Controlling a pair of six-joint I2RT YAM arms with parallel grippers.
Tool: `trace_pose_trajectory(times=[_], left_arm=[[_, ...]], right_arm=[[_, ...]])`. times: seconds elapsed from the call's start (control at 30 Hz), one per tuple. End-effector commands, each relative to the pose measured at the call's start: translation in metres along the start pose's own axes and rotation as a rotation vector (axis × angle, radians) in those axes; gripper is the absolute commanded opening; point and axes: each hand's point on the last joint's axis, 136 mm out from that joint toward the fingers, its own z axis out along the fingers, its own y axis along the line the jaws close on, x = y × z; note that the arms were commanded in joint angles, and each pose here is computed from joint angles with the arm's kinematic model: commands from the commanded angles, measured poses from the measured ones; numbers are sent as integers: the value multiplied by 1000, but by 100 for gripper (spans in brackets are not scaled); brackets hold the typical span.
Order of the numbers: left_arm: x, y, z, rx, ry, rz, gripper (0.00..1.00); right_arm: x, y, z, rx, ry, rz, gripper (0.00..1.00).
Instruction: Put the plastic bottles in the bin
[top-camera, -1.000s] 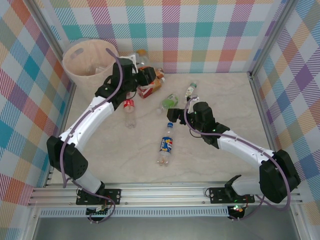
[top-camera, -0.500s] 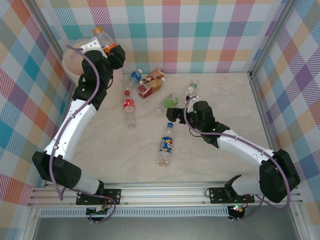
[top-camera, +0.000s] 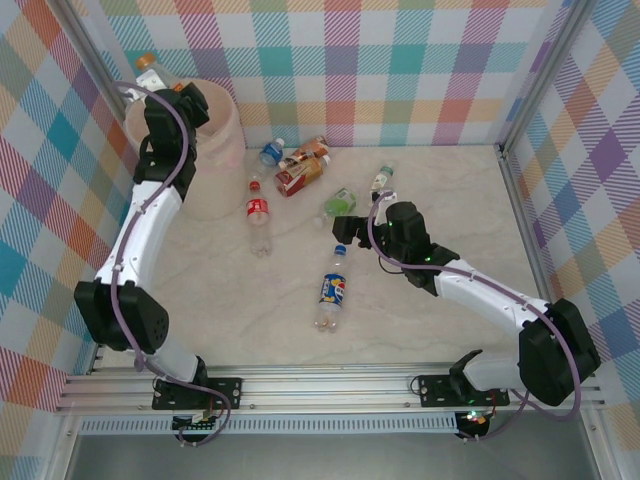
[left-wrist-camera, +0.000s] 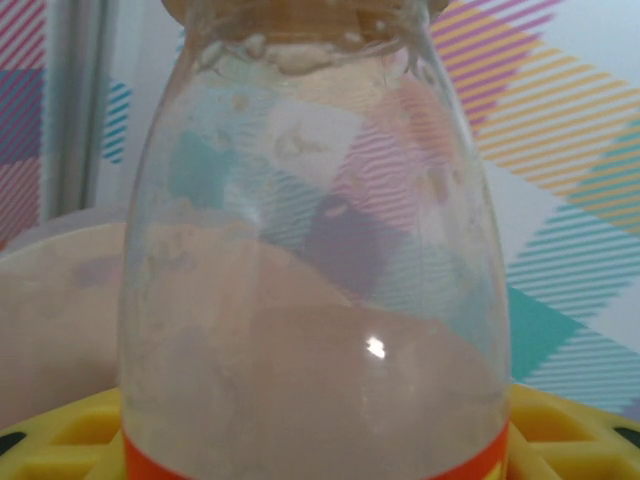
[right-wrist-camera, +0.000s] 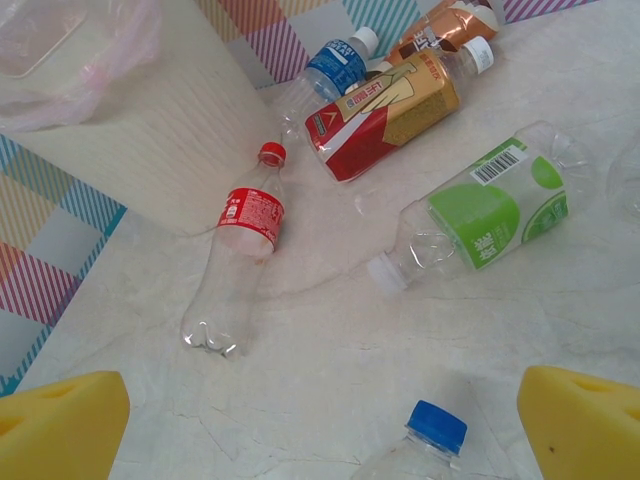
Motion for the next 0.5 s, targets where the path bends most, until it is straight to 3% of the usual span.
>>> trace_pose_trajectory(times=[0.0,0.17,0.4,0.47], left_arm=[[-8,25,12,-95,-9,-4,51],[13,57,36,-232,66,36,53],[24,87,46,-422,140,121,67],[20,90,42,-450,135,115,75]], right_arm=[[-18,10,-6,-15,-45,-12,100],[-17,9,-8,-5,-44,-11,100],[-16,4,-11,20,-42,-15,100],[-16,4,-11,22,-43,-16,100]])
